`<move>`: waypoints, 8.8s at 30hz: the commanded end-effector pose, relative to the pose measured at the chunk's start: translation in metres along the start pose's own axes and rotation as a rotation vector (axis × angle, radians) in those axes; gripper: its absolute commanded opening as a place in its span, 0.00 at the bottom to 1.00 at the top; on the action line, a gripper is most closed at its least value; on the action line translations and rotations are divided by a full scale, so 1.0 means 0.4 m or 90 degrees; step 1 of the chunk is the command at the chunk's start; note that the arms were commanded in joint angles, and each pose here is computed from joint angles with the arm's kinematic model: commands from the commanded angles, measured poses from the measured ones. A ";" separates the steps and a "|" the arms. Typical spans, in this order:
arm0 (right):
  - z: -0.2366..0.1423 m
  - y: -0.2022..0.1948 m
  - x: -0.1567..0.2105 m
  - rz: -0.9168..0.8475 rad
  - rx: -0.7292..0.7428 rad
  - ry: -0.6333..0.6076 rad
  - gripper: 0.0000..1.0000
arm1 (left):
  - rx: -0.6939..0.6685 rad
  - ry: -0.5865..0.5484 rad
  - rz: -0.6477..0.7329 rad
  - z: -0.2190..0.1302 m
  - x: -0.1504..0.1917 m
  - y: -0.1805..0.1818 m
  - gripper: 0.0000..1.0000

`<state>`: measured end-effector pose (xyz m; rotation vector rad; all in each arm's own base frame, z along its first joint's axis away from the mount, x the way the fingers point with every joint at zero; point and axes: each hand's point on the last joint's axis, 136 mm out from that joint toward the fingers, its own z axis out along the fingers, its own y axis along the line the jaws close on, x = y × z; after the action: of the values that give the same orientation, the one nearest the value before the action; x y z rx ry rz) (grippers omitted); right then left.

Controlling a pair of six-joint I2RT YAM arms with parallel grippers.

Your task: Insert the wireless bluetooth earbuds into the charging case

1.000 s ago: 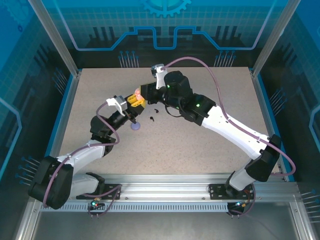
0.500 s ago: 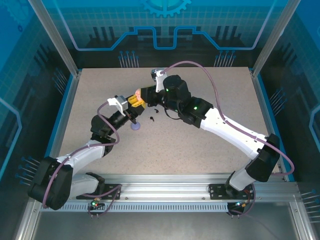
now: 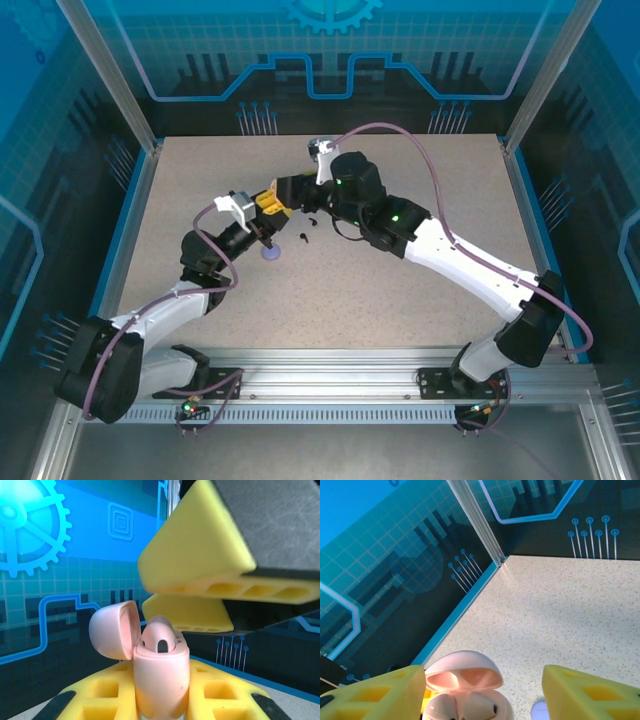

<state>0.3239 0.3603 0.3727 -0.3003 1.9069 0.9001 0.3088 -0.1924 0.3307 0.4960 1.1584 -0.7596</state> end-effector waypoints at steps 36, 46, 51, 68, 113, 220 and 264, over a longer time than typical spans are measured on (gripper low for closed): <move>0.052 -0.111 0.028 0.022 0.072 0.257 0.37 | 0.127 0.076 0.017 0.013 0.074 -0.133 0.00; -0.014 -0.061 0.134 0.003 0.022 0.341 0.18 | 0.095 0.072 0.041 0.021 0.049 -0.113 0.00; -0.113 -0.043 0.150 0.007 0.019 0.323 0.17 | 0.080 0.078 0.042 0.020 0.054 -0.103 0.00; -0.257 -0.359 0.266 0.202 0.258 0.129 0.46 | -0.121 0.204 -0.193 0.006 0.150 0.087 0.00; -0.172 -0.363 0.410 0.186 0.319 0.187 0.49 | -0.354 0.635 -0.697 -0.097 0.647 0.381 0.04; 0.113 -0.864 0.491 0.248 0.386 0.407 0.49 | -0.480 0.190 -0.332 -0.150 -0.158 0.371 0.99; 0.192 -0.577 0.545 0.060 0.336 0.444 0.74 | -0.462 0.207 -0.419 -0.172 -0.070 0.332 0.99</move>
<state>0.3968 0.2882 0.0758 -0.1761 2.6818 0.3446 0.3619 -0.0426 0.3285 -0.4508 1.8246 -0.7337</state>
